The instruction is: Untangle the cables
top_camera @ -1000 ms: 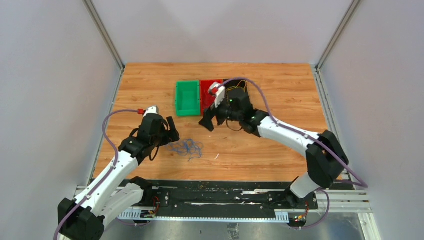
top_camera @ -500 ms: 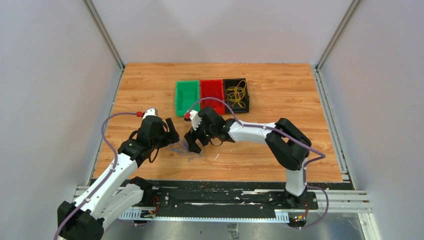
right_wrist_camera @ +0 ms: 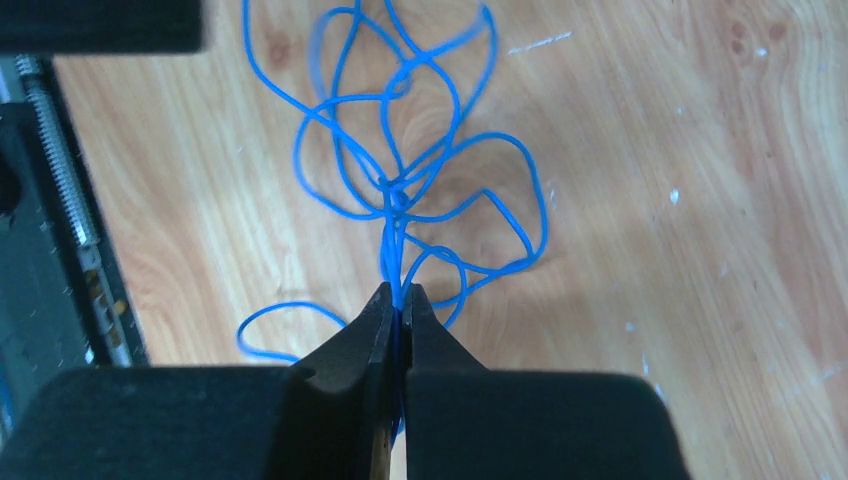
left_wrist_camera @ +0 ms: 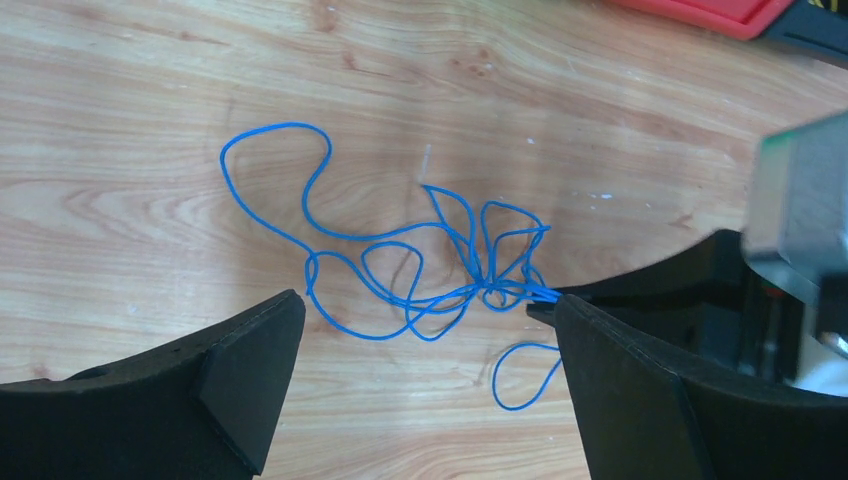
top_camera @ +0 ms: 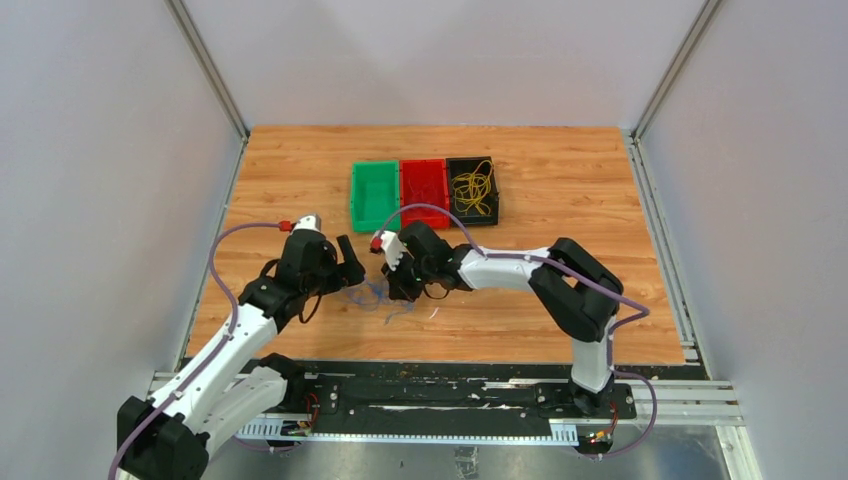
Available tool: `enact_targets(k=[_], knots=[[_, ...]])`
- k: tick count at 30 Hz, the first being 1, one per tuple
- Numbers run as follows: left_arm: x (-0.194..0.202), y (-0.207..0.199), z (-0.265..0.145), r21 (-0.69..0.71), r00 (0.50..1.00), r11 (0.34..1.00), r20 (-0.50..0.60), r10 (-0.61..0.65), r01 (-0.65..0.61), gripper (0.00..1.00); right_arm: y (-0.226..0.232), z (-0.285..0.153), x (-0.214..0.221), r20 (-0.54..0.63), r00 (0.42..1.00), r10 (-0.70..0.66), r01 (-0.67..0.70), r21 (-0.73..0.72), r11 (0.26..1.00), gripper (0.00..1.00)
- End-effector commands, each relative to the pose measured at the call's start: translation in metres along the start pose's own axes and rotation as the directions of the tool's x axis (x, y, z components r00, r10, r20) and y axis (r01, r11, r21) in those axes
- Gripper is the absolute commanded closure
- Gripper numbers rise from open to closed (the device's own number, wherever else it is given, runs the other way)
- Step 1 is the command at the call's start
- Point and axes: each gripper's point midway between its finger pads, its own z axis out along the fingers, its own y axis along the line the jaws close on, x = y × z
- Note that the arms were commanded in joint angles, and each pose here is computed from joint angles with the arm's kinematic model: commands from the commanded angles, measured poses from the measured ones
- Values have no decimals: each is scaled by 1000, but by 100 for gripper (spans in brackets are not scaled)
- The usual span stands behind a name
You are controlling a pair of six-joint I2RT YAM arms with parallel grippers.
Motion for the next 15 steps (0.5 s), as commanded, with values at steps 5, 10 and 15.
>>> enact_targets(k=[5,10,15], knots=[[3,-45,3,234,998,972,-34,47,-38,0,10,-71,-24,125,981,-149,148,17,989,100],[10,-45,13,221,996,975,-78,47,-29,0,4,-91,-7,90,981,-173,170,40,985,100],[23,-13,23,53,991,998,-127,46,-39,0,-7,-100,-2,92,987,-132,126,67,990,100]])
